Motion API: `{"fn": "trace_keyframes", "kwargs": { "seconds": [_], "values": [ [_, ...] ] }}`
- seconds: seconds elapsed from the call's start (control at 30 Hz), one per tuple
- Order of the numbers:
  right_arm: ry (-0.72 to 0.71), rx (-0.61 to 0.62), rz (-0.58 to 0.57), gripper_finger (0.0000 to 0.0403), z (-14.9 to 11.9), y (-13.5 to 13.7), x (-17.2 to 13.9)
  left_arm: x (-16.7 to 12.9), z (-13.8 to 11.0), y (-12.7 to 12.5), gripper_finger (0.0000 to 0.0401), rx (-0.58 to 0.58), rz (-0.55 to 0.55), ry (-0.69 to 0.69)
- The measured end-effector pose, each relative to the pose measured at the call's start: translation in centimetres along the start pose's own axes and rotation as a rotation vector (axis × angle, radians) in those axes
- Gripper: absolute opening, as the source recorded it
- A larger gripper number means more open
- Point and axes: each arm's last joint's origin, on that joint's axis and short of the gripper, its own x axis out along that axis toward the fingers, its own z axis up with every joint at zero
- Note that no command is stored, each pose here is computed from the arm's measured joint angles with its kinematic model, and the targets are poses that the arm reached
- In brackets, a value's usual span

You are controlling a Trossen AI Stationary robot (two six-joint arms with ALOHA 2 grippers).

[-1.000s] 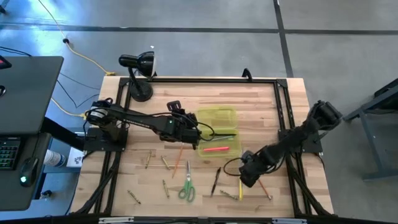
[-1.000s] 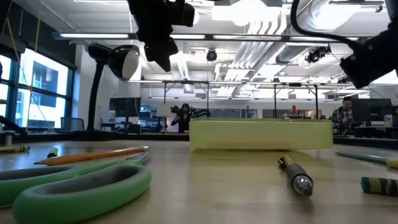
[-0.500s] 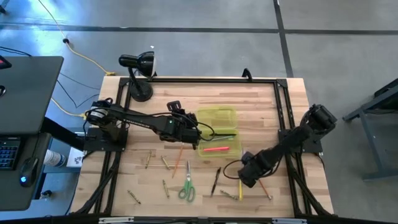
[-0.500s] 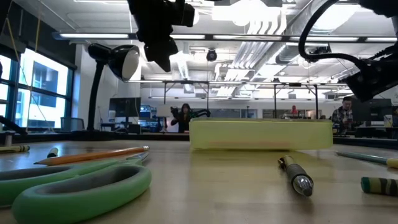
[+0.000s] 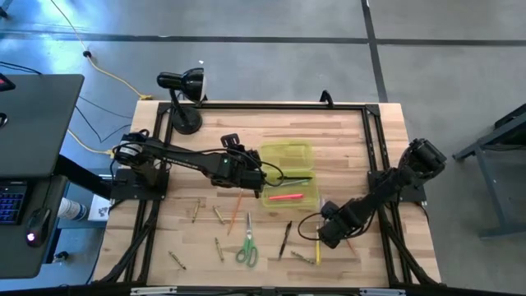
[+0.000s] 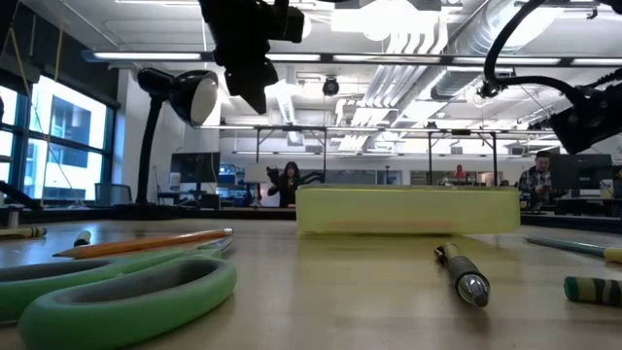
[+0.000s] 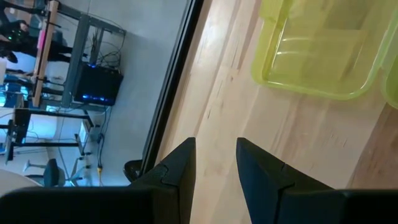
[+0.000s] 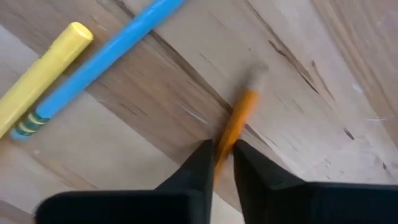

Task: Pick & place school supplies into a supply box
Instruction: Put the orange pencil into the yellow supply box

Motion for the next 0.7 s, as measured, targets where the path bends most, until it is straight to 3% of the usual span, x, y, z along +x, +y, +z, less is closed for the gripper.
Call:
{"fn": "trace_keyframes", "kwargs": {
  "seconds": [0.07,0.4,0.7],
  "values": [
    [0.003,-0.006,-0.012,0.0008,0.0,-0.1,0.0,0.0,0.0,0.0,0.0145,0.003,0.0,0.0],
    [0.023,-0.055,0.027,0.0005,-0.1,-0.2,-0.6,0.0,0.0,0.0,0.0145,0.007,0.001,0.001],
    [-0.114,-0.076,0.244,0.0002,-0.2,-1.1,-5.3,0.0,0.0,0.0,0.0145,0.008,0.001,0.001]
  ]
}}
